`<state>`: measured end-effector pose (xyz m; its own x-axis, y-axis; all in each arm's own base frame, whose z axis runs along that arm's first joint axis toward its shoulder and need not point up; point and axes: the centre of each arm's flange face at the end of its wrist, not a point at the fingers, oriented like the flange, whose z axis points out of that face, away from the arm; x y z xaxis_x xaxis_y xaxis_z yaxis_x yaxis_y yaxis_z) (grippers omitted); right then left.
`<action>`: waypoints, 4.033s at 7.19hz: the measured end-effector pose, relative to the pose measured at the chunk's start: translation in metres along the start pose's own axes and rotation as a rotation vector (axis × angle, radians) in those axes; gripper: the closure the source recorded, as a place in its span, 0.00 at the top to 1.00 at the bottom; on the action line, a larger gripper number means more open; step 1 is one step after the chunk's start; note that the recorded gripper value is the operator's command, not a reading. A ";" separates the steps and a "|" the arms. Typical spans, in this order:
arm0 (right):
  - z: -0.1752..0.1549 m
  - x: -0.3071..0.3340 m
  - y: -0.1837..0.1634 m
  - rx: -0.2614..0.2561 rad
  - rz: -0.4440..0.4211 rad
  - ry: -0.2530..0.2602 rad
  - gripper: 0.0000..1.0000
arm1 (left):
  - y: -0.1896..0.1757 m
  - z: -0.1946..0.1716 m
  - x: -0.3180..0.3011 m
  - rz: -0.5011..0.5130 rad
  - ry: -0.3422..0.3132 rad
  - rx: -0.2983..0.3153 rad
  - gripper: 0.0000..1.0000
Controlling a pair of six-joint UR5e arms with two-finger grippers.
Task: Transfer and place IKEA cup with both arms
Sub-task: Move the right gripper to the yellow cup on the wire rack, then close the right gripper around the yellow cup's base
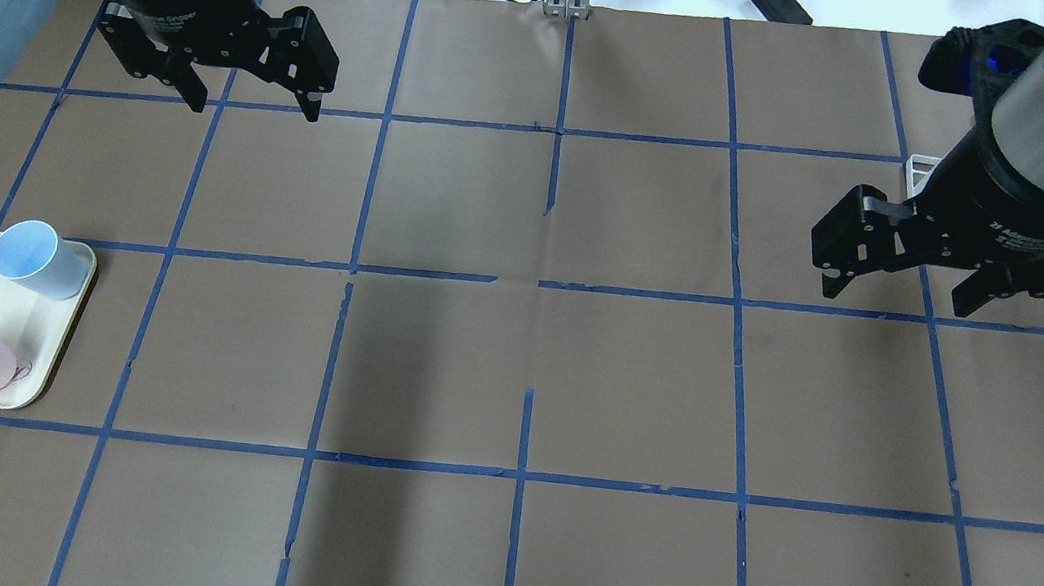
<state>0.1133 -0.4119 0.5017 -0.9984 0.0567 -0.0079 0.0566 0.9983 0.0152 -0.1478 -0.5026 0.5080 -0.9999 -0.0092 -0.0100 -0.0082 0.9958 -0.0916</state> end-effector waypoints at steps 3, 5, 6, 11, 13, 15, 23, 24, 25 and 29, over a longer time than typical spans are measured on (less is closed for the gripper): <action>0.011 0.023 -0.056 -0.014 0.002 0.005 1.00 | 0.001 0.000 0.000 0.000 0.001 -0.002 1.00; 0.020 0.067 -0.106 0.001 -0.003 0.005 1.00 | 0.001 0.000 0.000 -0.001 0.001 0.000 1.00; 0.030 0.086 -0.123 0.007 -0.027 0.008 1.00 | 0.001 -0.001 0.000 -0.001 0.001 0.000 1.00; 0.092 0.213 -0.186 0.081 -0.200 0.049 1.00 | 0.002 -0.003 0.001 -0.001 0.010 0.005 1.00; 0.129 0.234 -0.213 0.090 -0.238 0.067 1.00 | 0.002 -0.003 0.001 0.001 0.009 0.001 1.00; 0.152 0.243 -0.227 0.098 -0.249 0.090 1.00 | 0.002 -0.003 0.001 0.001 0.009 0.000 1.00; 0.191 0.247 -0.242 0.075 -0.241 0.068 0.80 | 0.002 -0.002 0.002 0.001 0.013 -0.001 1.00; 0.191 0.247 -0.243 0.077 -0.241 0.068 0.79 | 0.002 -0.002 0.002 0.001 0.013 -0.001 1.00; 0.190 0.247 -0.243 0.078 -0.242 0.067 0.79 | 0.002 -0.002 0.002 0.001 0.013 -0.001 1.00; 0.189 0.247 -0.244 0.086 -0.243 0.069 0.79 | 0.002 -0.003 0.002 0.001 0.013 0.001 1.00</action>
<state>-0.1457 -0.6391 0.3066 -0.9808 -0.1833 0.0668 -0.1875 0.9802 -0.0636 -0.1502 -0.5004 0.5105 -1.0000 -0.0069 0.0032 -0.0072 0.9957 -0.0924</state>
